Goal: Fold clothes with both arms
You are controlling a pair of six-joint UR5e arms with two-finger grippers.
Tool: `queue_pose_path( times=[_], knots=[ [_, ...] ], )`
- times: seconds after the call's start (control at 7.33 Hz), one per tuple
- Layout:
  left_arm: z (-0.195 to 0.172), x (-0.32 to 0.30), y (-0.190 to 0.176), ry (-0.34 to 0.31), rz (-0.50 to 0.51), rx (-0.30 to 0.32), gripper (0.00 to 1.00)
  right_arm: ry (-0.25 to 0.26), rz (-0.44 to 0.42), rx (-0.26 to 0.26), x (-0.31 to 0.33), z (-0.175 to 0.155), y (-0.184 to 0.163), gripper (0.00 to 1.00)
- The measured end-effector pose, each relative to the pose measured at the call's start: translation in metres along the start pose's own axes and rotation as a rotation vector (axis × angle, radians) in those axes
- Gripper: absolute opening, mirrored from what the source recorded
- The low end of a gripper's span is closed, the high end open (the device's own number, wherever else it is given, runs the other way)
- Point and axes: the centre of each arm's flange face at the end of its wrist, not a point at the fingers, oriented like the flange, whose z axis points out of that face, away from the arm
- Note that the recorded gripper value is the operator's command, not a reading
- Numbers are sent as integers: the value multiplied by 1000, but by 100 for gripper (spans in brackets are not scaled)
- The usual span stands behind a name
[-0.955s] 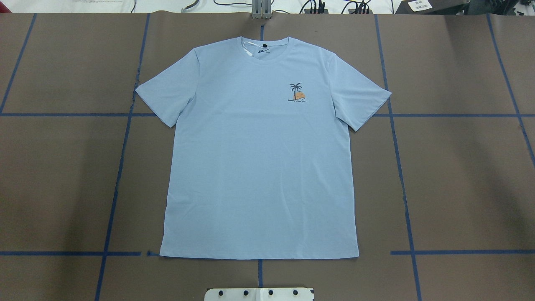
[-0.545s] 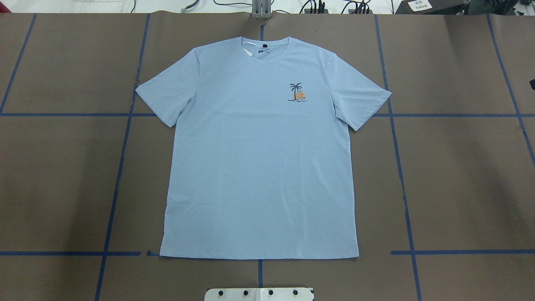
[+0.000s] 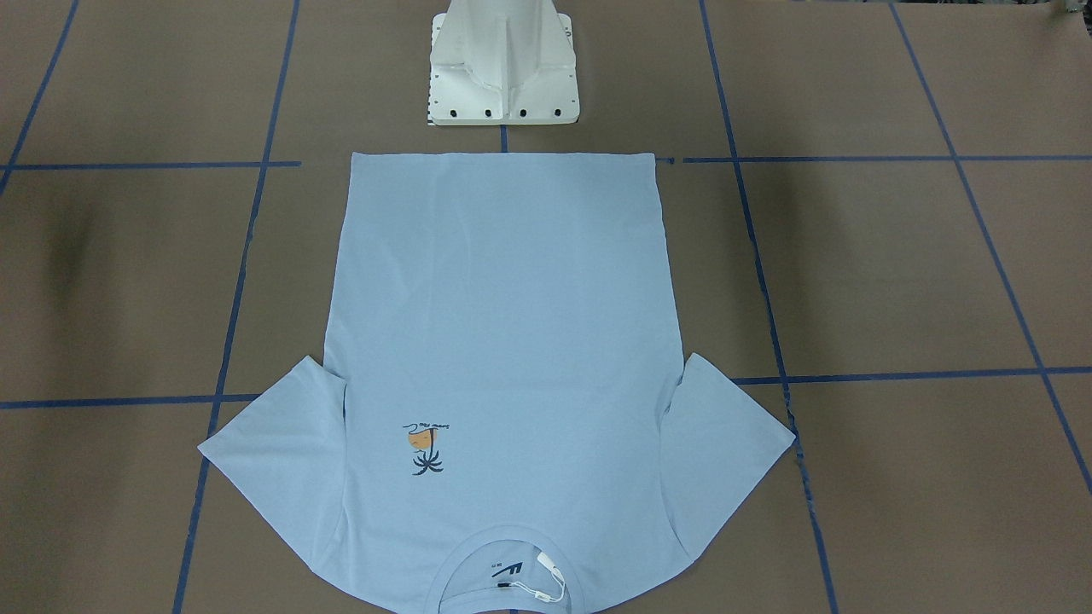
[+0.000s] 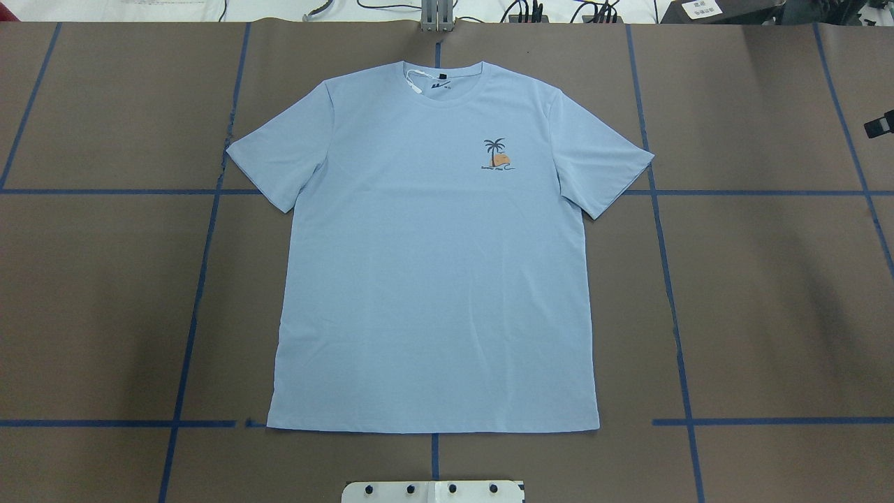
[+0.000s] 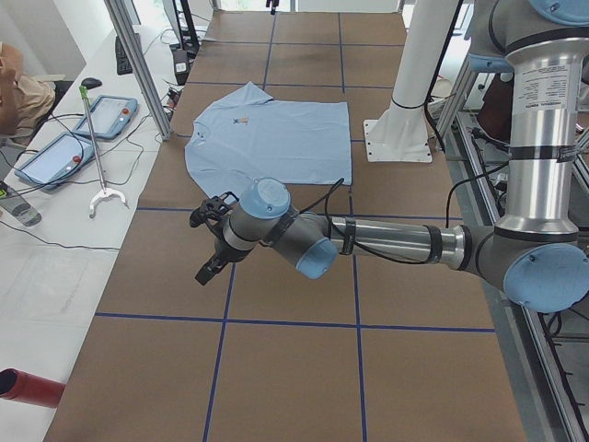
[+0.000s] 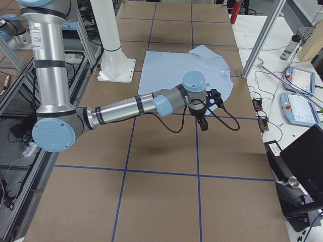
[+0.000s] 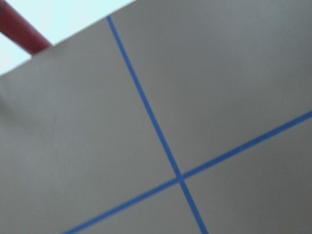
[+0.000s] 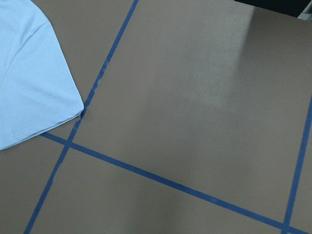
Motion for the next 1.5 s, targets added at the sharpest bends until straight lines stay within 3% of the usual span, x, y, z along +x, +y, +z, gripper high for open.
queue_pose_path(
  times=[0.14,0.55,0.82,1.09,1.23,1.36,1.5],
  knots=[
    [-1,1,-2,-1,19,26,100,-12,77,21,-32,22,-6,100],
    [-3,2,-3,-1,31,42,100,16,261,128,-143,131,-20,74],
    [-3,3,-4,-1,34,43,100,64,287,146,-154,189,-48,65],
    [-3,3,-5,0,35,45,100,72,266,162,-151,238,-52,59],
    [-3,3,-6,0,36,45,100,75,258,165,-150,253,-50,55],
    [-3,3,-7,-1,36,46,100,82,253,166,-151,261,-47,45],
    [-3,3,-7,-1,36,46,100,85,249,167,-153,266,-45,43]
  ],
)
